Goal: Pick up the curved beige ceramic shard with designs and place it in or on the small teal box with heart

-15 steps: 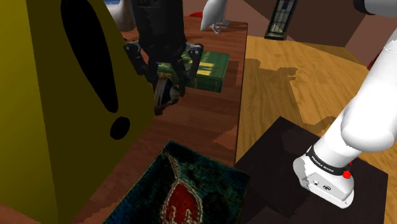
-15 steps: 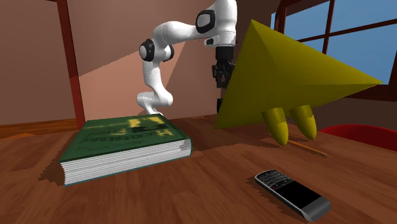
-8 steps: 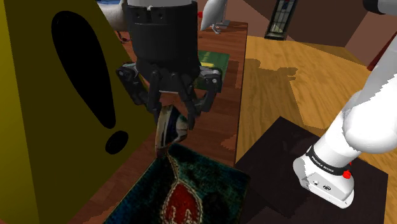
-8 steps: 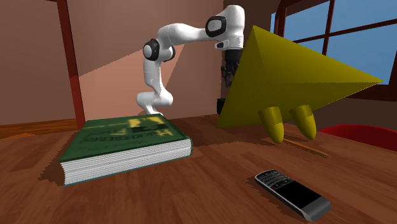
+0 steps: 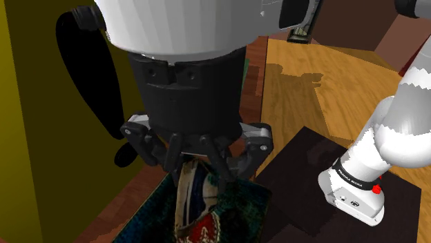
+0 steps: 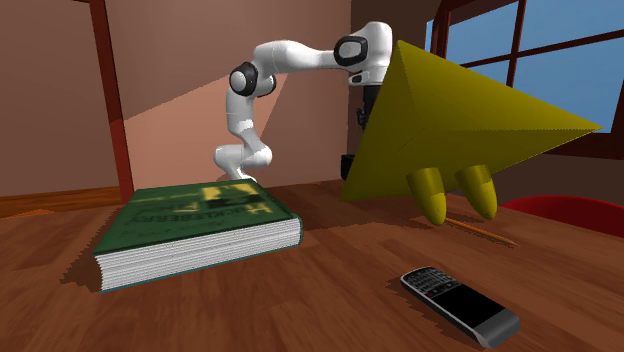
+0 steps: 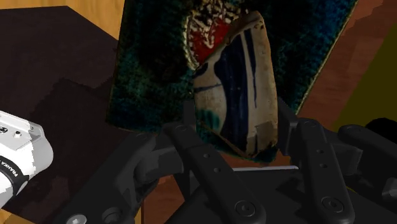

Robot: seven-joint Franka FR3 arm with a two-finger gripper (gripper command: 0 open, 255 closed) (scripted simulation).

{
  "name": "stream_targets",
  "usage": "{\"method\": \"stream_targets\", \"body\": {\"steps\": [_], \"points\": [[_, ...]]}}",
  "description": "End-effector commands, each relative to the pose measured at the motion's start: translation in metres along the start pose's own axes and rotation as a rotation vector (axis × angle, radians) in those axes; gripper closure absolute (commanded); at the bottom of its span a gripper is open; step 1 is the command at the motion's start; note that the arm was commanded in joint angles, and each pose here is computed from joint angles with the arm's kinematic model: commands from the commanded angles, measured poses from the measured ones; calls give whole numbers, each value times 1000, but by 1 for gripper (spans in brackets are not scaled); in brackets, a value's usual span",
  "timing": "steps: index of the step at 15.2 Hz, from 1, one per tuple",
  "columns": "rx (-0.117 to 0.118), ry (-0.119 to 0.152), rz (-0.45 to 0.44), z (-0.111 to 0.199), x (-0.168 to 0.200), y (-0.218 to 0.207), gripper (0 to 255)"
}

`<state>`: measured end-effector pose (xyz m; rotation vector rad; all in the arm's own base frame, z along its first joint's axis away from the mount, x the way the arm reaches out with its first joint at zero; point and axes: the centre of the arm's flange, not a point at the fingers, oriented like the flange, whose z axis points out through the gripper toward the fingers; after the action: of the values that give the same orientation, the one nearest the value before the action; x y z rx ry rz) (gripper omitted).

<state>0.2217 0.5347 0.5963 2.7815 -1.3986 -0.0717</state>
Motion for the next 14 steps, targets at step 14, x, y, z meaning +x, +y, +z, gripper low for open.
{"method": "stream_targets", "body": {"steps": [14], "points": [[0, 0, 1, 65, -1, -3, 255]]}}
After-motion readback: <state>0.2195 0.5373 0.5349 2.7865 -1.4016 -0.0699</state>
